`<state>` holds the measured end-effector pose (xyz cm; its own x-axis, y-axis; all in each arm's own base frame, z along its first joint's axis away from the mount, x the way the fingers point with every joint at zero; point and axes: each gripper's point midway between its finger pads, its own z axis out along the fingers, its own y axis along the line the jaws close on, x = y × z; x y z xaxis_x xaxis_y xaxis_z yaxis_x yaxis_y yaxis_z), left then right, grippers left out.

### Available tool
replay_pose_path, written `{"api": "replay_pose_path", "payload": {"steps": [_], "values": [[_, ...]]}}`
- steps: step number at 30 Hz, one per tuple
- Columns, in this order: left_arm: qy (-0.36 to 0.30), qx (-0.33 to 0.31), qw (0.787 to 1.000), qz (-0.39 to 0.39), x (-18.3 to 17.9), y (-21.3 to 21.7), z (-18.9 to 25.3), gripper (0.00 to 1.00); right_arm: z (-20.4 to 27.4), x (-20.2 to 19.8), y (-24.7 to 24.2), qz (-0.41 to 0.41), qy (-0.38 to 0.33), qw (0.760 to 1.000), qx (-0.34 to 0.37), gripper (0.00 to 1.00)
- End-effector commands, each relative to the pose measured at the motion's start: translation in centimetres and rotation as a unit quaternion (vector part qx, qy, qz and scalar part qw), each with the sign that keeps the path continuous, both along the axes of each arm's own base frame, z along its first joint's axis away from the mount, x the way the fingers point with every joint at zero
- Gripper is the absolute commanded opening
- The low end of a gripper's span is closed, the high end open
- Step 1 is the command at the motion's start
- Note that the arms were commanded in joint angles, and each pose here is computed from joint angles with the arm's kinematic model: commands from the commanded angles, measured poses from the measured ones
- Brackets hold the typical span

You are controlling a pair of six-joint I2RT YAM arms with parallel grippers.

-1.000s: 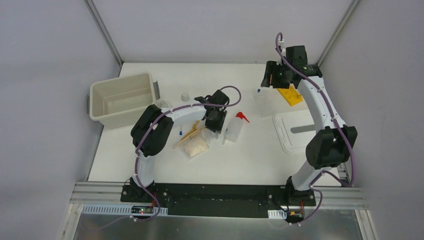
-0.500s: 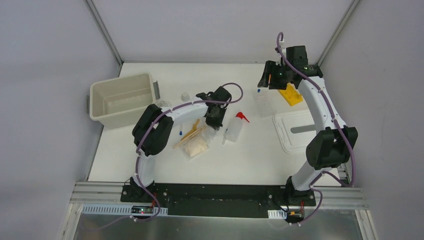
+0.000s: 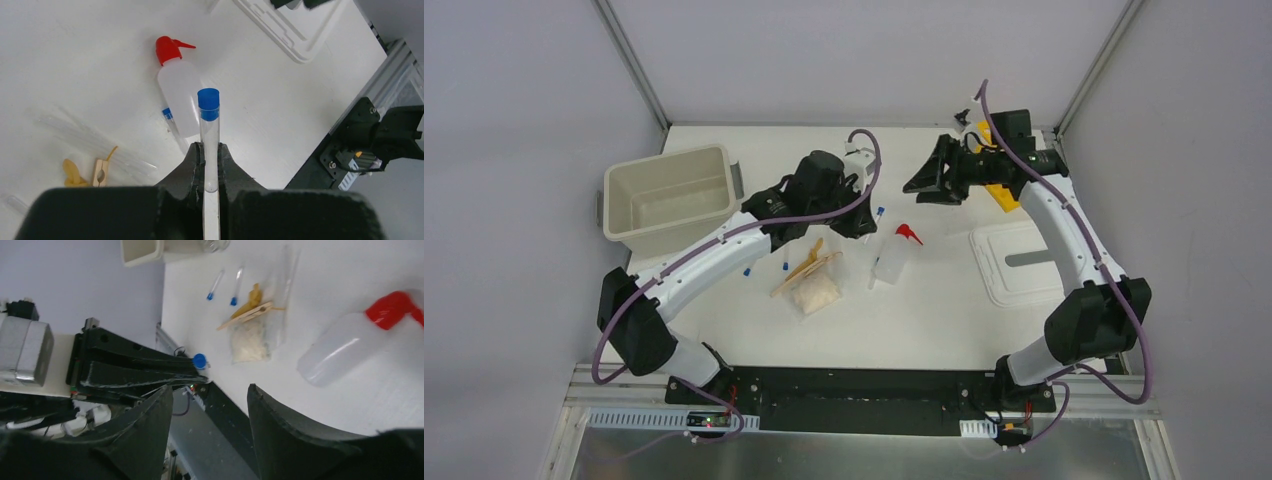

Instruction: Organize the chemistry lab equipment

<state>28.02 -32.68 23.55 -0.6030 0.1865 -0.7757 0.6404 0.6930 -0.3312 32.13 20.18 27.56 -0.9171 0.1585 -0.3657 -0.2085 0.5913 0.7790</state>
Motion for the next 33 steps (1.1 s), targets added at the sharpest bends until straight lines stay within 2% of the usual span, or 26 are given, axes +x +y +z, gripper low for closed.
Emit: {"api": "replay_pose_path", "payload": {"steps": [1,7,11,15,23,33], "values": [[-0.024,-0.013,0.997,-0.067,-2.1,-0.9,0.3,0.00,3.2,-4.8,4.3,0.090,0.022,0.992,0.088,0.59],[-0.059,-0.021,0.993,-0.099,-3.9,-1.4,1.5,0.00,1.5,-5.9,6.0,0.112,0.036,0.991,0.069,0.58],[-0.063,-0.024,0.993,-0.100,-4.1,-1.3,1.8,0.00,-0.6,-6.1,5.6,0.115,0.028,0.993,0.008,0.56],[-0.066,-0.026,0.992,-0.102,-4.3,-1.2,2.0,0.00,-1.7,-6.2,5.0,0.112,0.032,0.993,-0.023,0.54],[-0.075,-0.029,0.991,-0.106,-4.4,-1.3,2.4,0.00,-1.2,-7.9,6.2,0.144,0.045,0.988,0.010,0.52],[-0.082,-0.041,0.989,-0.118,-5.1,-1.5,3.0,0.00,-1.5,-7.3,6.2,0.137,0.047,0.989,0.001,0.26]]}}
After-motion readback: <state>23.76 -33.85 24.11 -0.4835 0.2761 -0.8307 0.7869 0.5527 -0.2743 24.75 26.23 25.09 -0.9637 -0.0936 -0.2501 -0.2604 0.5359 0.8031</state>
